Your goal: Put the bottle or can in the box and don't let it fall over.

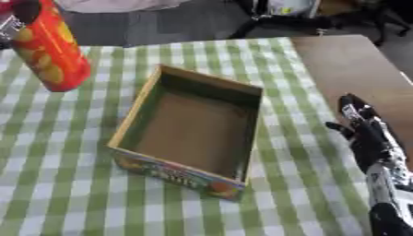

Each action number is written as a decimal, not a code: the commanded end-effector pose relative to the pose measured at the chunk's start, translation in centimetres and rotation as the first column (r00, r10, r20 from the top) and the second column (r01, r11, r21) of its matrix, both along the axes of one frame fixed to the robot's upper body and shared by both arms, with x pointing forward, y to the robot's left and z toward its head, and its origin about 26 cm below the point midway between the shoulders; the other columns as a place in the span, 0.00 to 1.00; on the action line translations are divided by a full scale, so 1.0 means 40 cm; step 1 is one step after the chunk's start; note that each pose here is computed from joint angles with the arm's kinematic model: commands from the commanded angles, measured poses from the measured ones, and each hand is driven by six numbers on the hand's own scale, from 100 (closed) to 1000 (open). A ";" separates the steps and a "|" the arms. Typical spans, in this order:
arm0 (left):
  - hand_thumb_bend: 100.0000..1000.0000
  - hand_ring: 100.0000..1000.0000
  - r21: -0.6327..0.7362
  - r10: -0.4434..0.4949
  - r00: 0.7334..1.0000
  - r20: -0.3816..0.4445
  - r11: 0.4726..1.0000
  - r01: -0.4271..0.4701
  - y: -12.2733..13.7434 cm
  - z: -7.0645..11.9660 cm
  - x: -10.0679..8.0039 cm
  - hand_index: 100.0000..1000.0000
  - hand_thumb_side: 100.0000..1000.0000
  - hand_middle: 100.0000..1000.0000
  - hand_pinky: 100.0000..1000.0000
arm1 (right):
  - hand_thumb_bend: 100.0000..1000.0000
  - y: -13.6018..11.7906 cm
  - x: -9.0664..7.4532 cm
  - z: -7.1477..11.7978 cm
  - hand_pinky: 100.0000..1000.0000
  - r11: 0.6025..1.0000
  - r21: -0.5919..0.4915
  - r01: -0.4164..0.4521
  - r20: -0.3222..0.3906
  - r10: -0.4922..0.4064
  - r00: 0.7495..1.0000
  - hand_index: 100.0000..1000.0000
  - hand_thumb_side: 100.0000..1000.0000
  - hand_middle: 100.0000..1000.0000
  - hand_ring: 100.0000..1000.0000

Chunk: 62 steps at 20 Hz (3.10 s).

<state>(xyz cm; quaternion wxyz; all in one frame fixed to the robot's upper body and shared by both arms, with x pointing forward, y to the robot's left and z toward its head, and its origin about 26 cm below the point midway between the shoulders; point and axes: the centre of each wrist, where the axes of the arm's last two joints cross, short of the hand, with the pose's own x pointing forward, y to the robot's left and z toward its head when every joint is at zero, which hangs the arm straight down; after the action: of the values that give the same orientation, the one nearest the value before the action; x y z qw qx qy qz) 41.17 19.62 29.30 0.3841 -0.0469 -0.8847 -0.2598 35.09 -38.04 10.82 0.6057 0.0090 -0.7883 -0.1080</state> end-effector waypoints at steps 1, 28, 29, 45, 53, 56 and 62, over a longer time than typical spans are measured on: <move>0.22 0.00 0.013 -0.030 0.999 0.028 0.999 0.029 -0.044 0.018 -0.011 0.02 0.00 0.15 0.73 | 0.14 -0.015 -0.001 0.050 0.68 1.000 -0.023 0.010 0.054 -0.008 0.998 0.90 0.28 1.00 1.00; 0.19 0.00 0.023 -0.009 0.998 -0.056 1.000 0.011 -0.215 -0.083 0.019 0.03 0.00 0.16 0.73 | 0.14 0.001 0.000 0.065 0.68 0.999 0.030 0.022 0.080 -0.025 0.996 0.89 0.28 1.00 1.00; 0.17 0.00 0.021 -0.010 0.998 -0.063 1.000 0.011 -0.218 -0.088 0.019 0.03 0.00 0.17 0.73 | 0.14 0.002 0.001 0.066 0.68 0.999 0.031 0.022 0.081 -0.024 0.996 0.89 0.28 1.00 1.00; 0.59 0.80 0.123 -0.121 0.992 -0.047 0.984 0.126 -0.234 -0.123 0.026 0.91 0.82 1.00 1.00 | 0.14 0.007 0.003 0.062 0.68 0.999 0.047 0.024 0.077 -0.028 0.997 0.89 0.28 1.00 1.00; 0.53 0.78 0.140 -0.110 0.991 -0.074 0.983 0.120 -0.221 -0.135 0.037 0.89 0.80 1.00 1.00 | 0.14 0.007 0.002 0.059 0.68 0.998 0.053 0.024 0.074 -0.028 0.997 0.89 0.28 1.00 1.00; 0.47 0.76 0.138 -0.102 0.992 -0.080 0.984 0.112 -0.218 -0.134 0.038 0.88 0.78 1.00 1.00 | 0.14 0.007 0.002 0.058 0.68 0.998 0.055 0.025 0.074 -0.029 0.997 0.89 0.29 1.00 1.00; 0.38 0.73 0.121 -0.081 0.993 -0.091 0.988 0.092 -0.209 -0.136 0.037 0.85 0.76 1.00 1.00 | 0.14 0.005 0.000 0.055 0.68 0.998 0.055 0.026 0.069 -0.030 0.997 0.89 0.28 1.00 1.00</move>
<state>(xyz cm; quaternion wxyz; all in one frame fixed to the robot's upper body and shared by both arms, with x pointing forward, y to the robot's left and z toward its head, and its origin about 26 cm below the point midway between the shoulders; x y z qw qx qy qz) 42.77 10.97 22.73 0.4237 -0.0760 -0.8382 -0.3349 35.22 -37.40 12.13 0.5854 0.0224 -0.7985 -0.1390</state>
